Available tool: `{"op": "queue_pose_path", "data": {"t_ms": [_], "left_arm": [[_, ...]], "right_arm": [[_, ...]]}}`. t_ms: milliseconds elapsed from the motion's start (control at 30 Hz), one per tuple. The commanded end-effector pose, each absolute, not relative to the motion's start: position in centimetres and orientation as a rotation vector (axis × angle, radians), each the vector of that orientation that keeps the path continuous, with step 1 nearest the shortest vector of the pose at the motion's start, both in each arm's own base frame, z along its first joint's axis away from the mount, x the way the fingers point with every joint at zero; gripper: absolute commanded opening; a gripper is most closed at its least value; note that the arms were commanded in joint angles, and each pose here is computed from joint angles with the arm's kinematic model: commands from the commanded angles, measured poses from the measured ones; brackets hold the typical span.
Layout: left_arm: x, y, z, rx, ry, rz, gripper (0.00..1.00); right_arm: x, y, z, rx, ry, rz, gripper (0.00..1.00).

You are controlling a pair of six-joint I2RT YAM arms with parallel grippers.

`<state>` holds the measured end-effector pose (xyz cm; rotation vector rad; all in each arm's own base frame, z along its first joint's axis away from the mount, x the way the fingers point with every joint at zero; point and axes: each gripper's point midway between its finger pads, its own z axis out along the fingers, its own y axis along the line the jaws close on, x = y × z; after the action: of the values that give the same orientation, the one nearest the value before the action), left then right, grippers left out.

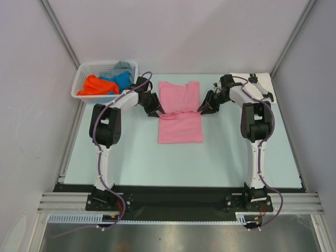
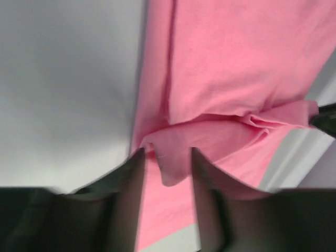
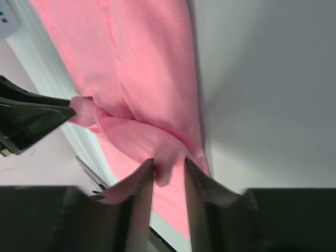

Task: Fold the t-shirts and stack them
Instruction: Fold the tshirt

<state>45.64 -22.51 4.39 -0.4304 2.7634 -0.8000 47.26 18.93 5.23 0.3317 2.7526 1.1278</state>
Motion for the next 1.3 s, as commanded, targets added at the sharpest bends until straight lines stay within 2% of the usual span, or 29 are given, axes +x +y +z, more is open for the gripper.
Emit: {"op": "queue_pose_path", "data": {"t_ms": [0, 133, 167, 200, 233, 300, 367, 433, 467, 500, 533, 767, 1067, 1267], "left_arm": [[47.3, -20.5, 8.2, -0.366, 2.665, -0.658, 0.5], [46.0, -17.9, 13.4, -0.314, 2.545, -0.502, 0.58], [45.6, -17.9, 16.6, -0.289, 2.468, -0.519, 0.59], [44.9, -18.6, 17.3, -0.255, 2.454, -0.529, 0.59], [43.7, -19.0, 17.2, -0.228, 2.457, -0.54, 0.58], [42.1, -21.3, 18.9, -0.166, 2.417, -0.671, 0.51], [40.2, -24.4, 17.8, -0.13, 2.414, -0.821, 0.45], [37.8, -27.1, 15.6, -0.102, 2.471, -0.932, 0.31], [37.7, -28.2, 15.4, -0.088, 2.459, -0.981, 0.27], [37.0, -29.2, 14.1, -0.077, 2.486, -1.012, 0.18], [36.6, -29.8, 13.2, -0.092, 2.497, -1.055, 0.15], [34.5, -28.8, 7.9, -0.117, 2.649, -0.979, 0.04], [31.4, -26.9, 4.2, -0.145, 2.755, -0.907, 0.02], [30.1, -25.5, 2.1, -0.185, 2.796, -0.862, 0.01]], "right_arm": [[47.8, 17.1, 7.6, 0.302, 2.742, 1.03, 0.38], [45.8, 15.5, 9.9, 0.179, 2.745, 0.816, 0.59], [45.5, 15.3, 10.5, 0.155, 2.724, 0.784, 0.61], [45.0, 15.5, 12.3, 0.129, 2.687, 0.772, 0.61], [43.4, 15.6, 11.5, 0.138, 2.718, 0.764, 0.61], [42.3, 16.8, 13.7, 0.106, 2.644, 0.825, 0.61], [40.4, 18.9, 13.0, 0.079, 2.632, 0.94, 0.58], [39.0, 21.0, 13.0, 0.042, 2.626, 1.052, 0.46], [38.3, 22.4, 12.7, 0.027, 2.623, 1.158, 0.36], [37.9, 23.3, 12.7, 0.036, 2.634, 1.223, 0.09], [37.1, 24.7, 11.9, 0.011, 2.664, 1.277, 0.0], [33.0, 28.5, 9.4, -0.151, 2.816, 1.475, 0.0], [31.1, 30.6, 6.0, -0.263, 2.935, 1.44, 0.0], [29.8, 29.2, 3.3, -0.273, 3.035, 1.374, 0.0]]}}
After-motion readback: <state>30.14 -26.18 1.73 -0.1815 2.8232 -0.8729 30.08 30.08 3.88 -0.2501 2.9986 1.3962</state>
